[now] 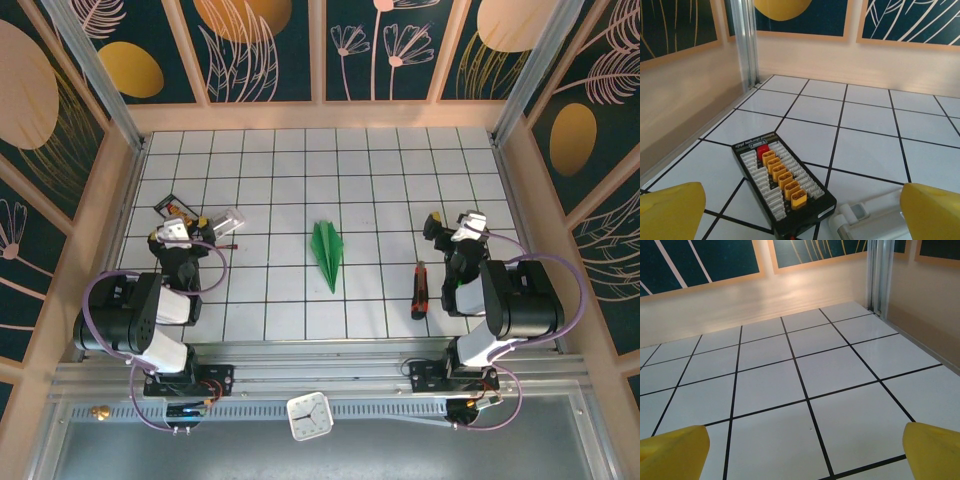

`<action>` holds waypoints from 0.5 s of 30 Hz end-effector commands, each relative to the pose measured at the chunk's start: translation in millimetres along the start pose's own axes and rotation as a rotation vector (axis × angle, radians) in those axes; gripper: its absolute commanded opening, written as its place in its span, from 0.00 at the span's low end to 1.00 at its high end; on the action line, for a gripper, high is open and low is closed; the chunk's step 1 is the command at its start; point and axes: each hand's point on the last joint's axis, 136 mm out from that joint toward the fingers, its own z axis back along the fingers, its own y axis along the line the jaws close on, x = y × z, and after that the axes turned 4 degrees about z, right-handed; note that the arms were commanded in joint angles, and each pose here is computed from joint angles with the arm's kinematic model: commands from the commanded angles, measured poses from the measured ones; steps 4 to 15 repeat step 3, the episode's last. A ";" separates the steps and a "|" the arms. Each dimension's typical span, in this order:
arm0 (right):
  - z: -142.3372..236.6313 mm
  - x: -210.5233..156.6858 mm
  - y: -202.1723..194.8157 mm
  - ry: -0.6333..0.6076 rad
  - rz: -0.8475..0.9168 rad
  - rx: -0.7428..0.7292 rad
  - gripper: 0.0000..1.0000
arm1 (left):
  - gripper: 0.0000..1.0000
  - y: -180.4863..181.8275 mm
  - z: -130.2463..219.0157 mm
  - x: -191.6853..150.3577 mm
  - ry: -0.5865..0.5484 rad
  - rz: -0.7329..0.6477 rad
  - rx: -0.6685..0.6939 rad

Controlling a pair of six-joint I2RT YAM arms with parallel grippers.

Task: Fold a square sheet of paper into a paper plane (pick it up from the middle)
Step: Reset both arms

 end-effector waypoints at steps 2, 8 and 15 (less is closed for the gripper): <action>-3.0 9.5 -2.2 -0.036 0.015 -0.020 0.99 | 0.99 -4.3 -8.0 13.7 -0.034 0.023 -0.011; -2.6 9.5 -2.1 -0.036 0.016 -0.020 0.99 | 0.99 -4.5 -8.5 13.9 -0.033 0.024 -0.011; -2.6 9.5 -2.1 -0.036 0.016 -0.020 0.99 | 0.99 -4.5 -8.5 13.9 -0.033 0.024 -0.011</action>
